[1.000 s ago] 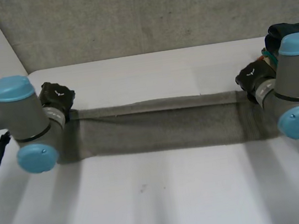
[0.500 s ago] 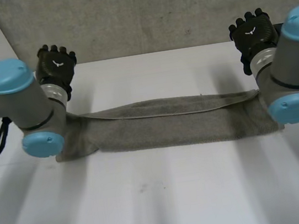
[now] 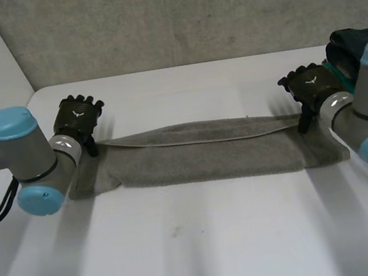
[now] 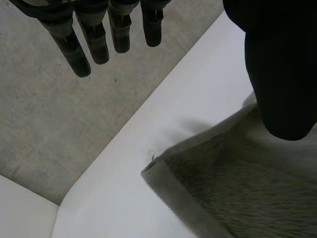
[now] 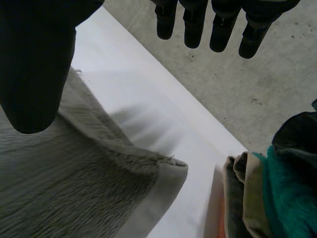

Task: Fold the laundry.

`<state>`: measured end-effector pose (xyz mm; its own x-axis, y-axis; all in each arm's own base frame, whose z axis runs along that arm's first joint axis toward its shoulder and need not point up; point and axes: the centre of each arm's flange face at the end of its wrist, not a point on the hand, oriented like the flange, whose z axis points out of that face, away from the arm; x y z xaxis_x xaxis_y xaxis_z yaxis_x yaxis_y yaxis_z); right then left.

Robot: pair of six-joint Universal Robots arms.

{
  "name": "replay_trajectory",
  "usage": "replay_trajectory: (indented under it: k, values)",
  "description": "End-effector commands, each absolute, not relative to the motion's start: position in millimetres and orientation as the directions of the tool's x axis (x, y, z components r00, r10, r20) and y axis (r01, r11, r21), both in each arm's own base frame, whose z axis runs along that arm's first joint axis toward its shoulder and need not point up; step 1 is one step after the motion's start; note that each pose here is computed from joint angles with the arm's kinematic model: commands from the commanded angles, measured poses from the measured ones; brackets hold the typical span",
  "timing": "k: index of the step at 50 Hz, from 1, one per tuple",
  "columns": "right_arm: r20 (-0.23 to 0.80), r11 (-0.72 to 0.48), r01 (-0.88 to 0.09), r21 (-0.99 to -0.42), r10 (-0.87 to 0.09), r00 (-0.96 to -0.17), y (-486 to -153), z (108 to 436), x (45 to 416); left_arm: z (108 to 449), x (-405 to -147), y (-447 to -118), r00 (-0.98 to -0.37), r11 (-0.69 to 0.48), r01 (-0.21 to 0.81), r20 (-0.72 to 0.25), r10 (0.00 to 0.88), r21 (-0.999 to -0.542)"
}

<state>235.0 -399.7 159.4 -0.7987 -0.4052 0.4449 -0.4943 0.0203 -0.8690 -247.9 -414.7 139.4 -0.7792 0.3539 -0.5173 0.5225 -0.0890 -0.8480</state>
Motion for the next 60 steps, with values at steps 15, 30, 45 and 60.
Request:
replay_trajectory:
  k: [15, 30, 45, 60]
  values:
    - [0.457, -0.312, -0.415, -0.855, -0.074, -0.886, -474.2, 147.7, 244.9, 134.6, -254.1, -487.4, -0.893, -0.283, 0.265, -0.345, 0.289, -0.922]
    - [0.464, 0.01, -0.483, -0.875, -0.263, -0.846, -376.0, 196.4, 218.1, 201.1, -254.0, -396.3, -0.88, -0.22, 0.251, -0.317, 0.355, -0.943]
    - [0.343, 0.328, -0.498, -0.802, -0.429, -0.836, -340.3, 148.7, 180.6, 198.5, -246.0, -334.7, -0.876, -0.115, 0.222, -0.25, 0.413, -0.968]
    - [0.408, 0.251, -0.497, -0.831, -0.331, -0.851, -377.1, 128.8, 159.2, 200.0, -252.9, -326.9, -0.867, -0.12, 0.217, -0.248, 0.432, -0.969]
